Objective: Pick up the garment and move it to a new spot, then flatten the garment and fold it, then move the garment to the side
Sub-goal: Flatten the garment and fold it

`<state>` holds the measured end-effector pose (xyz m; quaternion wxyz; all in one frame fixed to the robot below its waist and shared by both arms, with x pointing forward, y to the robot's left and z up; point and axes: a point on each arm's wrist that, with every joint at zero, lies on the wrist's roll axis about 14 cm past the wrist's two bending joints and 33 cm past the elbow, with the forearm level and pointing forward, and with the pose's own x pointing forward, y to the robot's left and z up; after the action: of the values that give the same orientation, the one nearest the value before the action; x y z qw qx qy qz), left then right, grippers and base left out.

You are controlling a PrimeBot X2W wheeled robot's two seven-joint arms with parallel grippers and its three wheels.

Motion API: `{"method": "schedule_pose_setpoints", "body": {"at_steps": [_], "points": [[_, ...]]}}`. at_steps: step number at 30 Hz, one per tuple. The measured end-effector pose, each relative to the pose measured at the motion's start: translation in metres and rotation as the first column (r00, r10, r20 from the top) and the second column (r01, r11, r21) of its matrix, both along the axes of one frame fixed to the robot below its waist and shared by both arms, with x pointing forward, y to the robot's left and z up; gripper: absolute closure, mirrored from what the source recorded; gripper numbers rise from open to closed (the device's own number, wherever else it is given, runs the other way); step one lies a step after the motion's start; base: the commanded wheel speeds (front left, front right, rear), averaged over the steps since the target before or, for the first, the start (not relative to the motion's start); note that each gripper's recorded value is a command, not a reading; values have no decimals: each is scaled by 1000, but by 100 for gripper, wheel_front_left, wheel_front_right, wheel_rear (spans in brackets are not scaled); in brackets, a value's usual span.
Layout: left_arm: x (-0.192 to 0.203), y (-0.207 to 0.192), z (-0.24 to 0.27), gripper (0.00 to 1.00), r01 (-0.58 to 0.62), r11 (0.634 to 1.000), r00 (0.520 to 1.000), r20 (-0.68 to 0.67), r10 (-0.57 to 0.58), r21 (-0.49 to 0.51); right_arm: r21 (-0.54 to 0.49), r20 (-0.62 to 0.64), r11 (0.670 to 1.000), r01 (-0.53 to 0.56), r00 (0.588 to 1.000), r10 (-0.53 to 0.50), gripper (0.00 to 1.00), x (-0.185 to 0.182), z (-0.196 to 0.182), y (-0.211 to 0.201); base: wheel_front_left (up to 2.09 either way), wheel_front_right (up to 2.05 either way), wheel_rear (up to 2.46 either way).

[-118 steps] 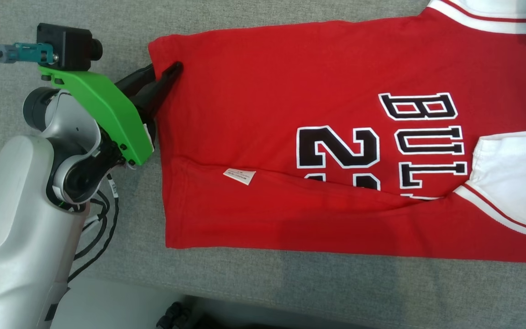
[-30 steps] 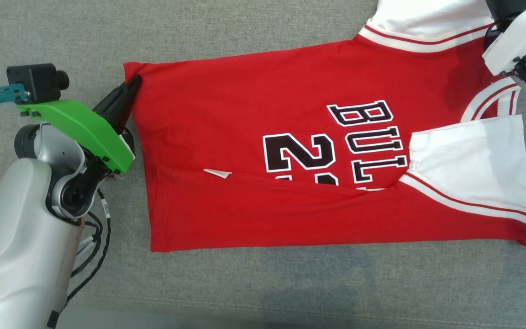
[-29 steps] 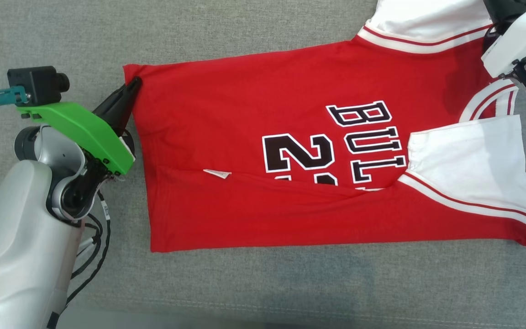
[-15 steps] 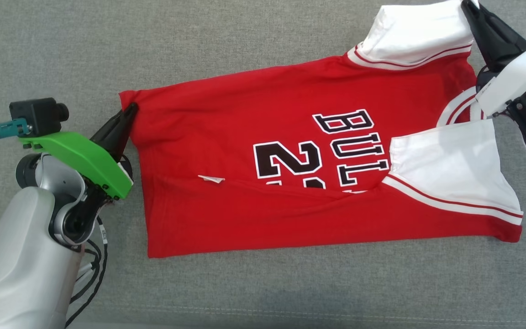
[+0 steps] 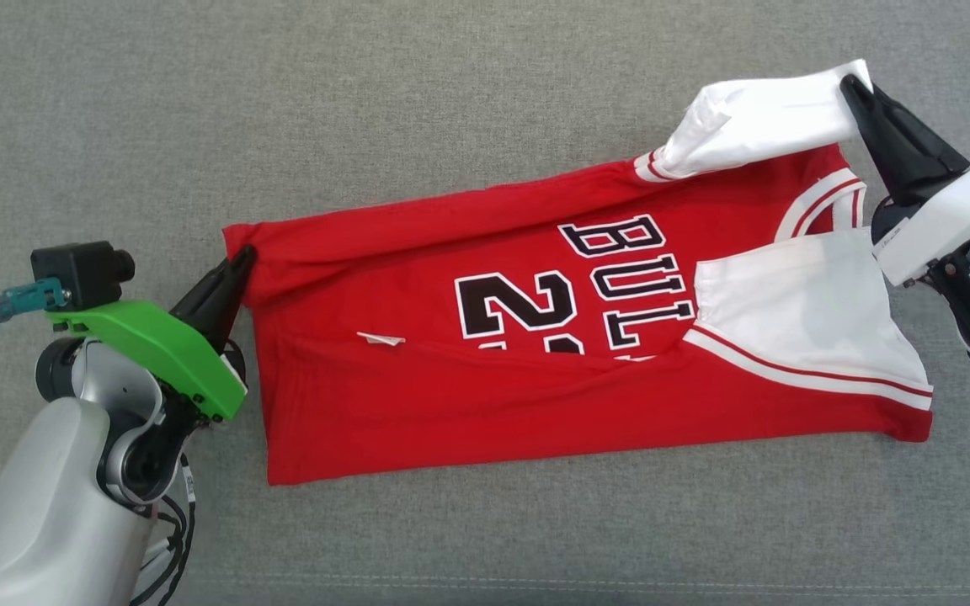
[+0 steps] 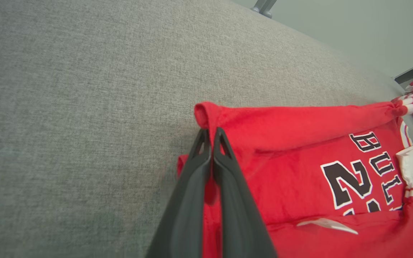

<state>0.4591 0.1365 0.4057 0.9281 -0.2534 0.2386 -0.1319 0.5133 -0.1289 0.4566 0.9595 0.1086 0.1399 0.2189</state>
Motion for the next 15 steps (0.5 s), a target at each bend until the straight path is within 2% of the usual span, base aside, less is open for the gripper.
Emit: {"method": "schedule_pose_setpoints", "body": {"at_steps": [15], "points": [[-25,-4,-3,100,-6,999,1000,-13,5,-33,38,-43,999,35,999,-33,100,-47,-10,-5,0,0,0]]}}
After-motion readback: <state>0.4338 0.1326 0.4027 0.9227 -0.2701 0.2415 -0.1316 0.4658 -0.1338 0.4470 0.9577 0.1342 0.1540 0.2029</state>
